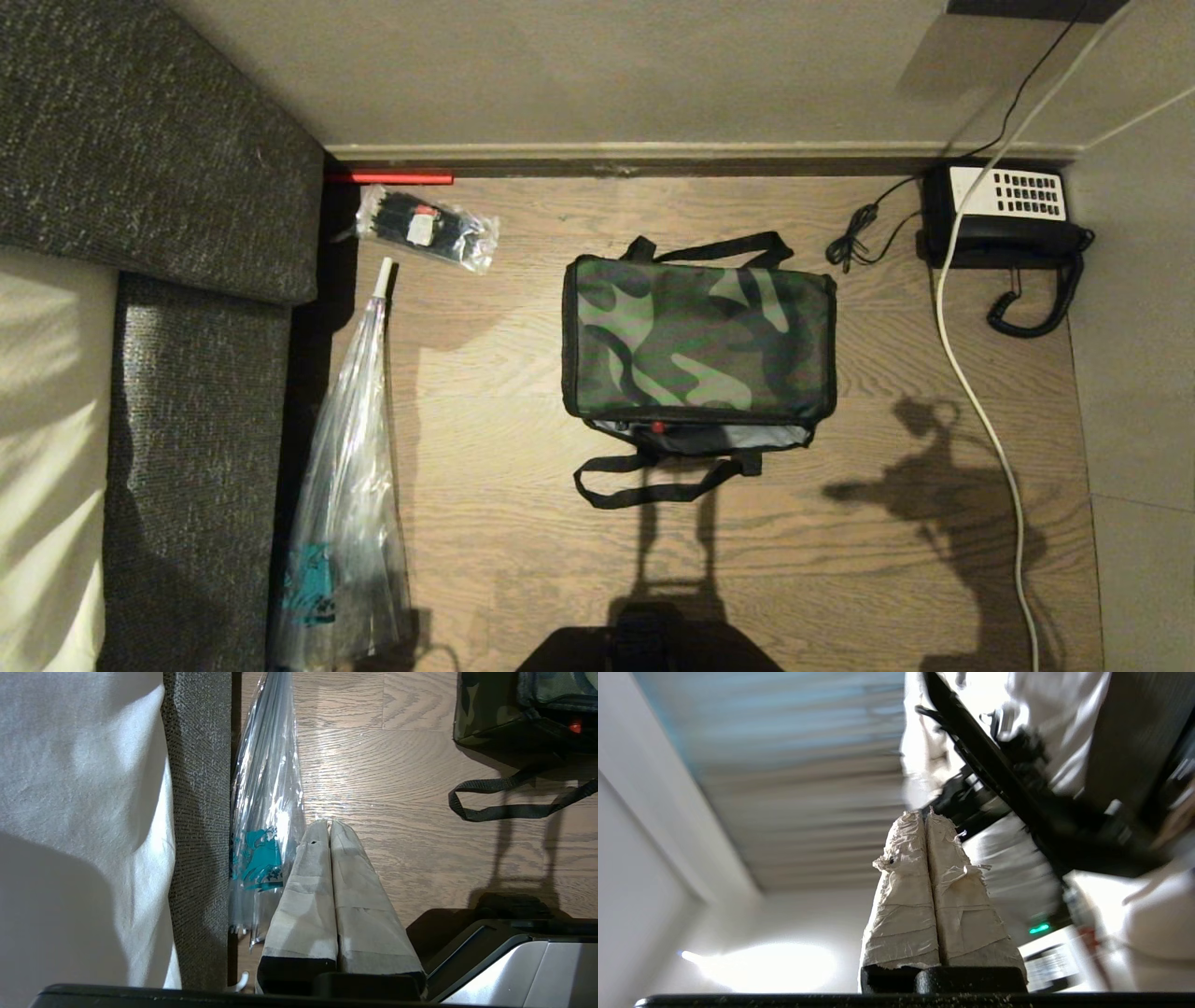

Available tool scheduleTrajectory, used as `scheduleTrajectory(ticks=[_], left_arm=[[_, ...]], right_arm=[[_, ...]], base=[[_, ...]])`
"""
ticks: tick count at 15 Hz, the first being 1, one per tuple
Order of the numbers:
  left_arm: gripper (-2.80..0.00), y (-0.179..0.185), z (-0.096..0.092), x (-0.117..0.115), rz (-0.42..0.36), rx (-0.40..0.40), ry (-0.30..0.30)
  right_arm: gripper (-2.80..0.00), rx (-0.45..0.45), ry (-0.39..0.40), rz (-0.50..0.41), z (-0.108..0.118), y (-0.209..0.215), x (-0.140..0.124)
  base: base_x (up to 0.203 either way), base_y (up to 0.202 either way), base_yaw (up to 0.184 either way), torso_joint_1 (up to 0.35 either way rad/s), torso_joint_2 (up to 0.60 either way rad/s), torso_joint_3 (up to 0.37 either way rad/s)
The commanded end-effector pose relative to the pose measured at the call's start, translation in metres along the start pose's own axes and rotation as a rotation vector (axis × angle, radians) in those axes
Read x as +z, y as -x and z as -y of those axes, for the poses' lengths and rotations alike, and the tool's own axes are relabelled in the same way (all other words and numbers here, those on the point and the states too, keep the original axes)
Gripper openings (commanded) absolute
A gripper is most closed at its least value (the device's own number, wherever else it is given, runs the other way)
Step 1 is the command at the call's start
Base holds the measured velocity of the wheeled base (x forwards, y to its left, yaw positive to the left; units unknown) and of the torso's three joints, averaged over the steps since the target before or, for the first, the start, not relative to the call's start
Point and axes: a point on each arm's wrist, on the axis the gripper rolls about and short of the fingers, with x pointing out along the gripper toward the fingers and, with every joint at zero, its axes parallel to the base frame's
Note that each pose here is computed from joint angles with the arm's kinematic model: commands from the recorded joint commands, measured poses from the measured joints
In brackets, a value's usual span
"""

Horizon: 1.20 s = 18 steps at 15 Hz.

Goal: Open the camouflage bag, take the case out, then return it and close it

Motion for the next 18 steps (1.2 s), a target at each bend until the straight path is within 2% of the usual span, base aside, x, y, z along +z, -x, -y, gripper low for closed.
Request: scheduleTrajectory(ticks=[1, 3, 5, 8, 9, 11, 15, 17, 18], left_arm=[[-2.80, 0.000, 0.000, 0.000, -0.002, 0.000, 0.000], [-2.80, 0.000, 0.000, 0.000, -0.002, 0.000, 0.000], [-2.80, 0.000, 0.000, 0.000, -0.002, 0.000, 0.000], [-2.80, 0.000, 0.000, 0.000, -0.002, 0.000, 0.000], [-2.80, 0.000, 0.000, 0.000, -0.002, 0.000, 0.000], [-2.80, 0.000, 0.000, 0.000, -0.002, 0.000, 0.000], [-2.80, 0.000, 0.000, 0.000, -0.002, 0.000, 0.000], [-2.80, 0.000, 0.000, 0.000, -0.002, 0.000, 0.000], [-2.80, 0.000, 0.000, 0.000, -0.002, 0.000, 0.000]], right_arm=[[-2.80, -0.001, 0.170, -0.009, 0.002, 0.000, 0.010], [-2.80, -0.007, 0.210, -0.006, 0.003, -0.001, 0.014], [-2.80, -0.022, 0.335, 0.001, -0.001, -0.002, 0.015], [-2.80, -0.008, 0.747, -0.007, 0.000, -0.001, 0.013], [-2.80, -0.006, 0.808, -0.008, 0.002, -0.001, 0.013], [-2.80, -0.021, 0.780, -0.004, 0.006, -0.001, 0.011], [-2.80, -0.072, 0.411, 0.021, 0.018, -0.002, 0.010], [-2.80, -0.079, 0.455, 0.022, 0.016, -0.002, 0.011], [-2.80, -0.070, 0.538, 0.015, 0.014, -0.002, 0.011]], base=[[0.000, 0.000, 0.000, 0.000, 0.00, 0.000], [0.000, 0.000, 0.000, 0.000, 0.00, 0.000], [0.000, 0.000, 0.000, 0.000, 0.00, 0.000], [0.000, 0.000, 0.000, 0.000, 0.00, 0.000], [0.000, 0.000, 0.000, 0.000, 0.00, 0.000], [0.000, 0.000, 0.000, 0.000, 0.00, 0.000], [0.000, 0.000, 0.000, 0.000, 0.00, 0.000], [0.000, 0.000, 0.000, 0.000, 0.00, 0.000], [0.000, 0.000, 0.000, 0.000, 0.00, 0.000]])
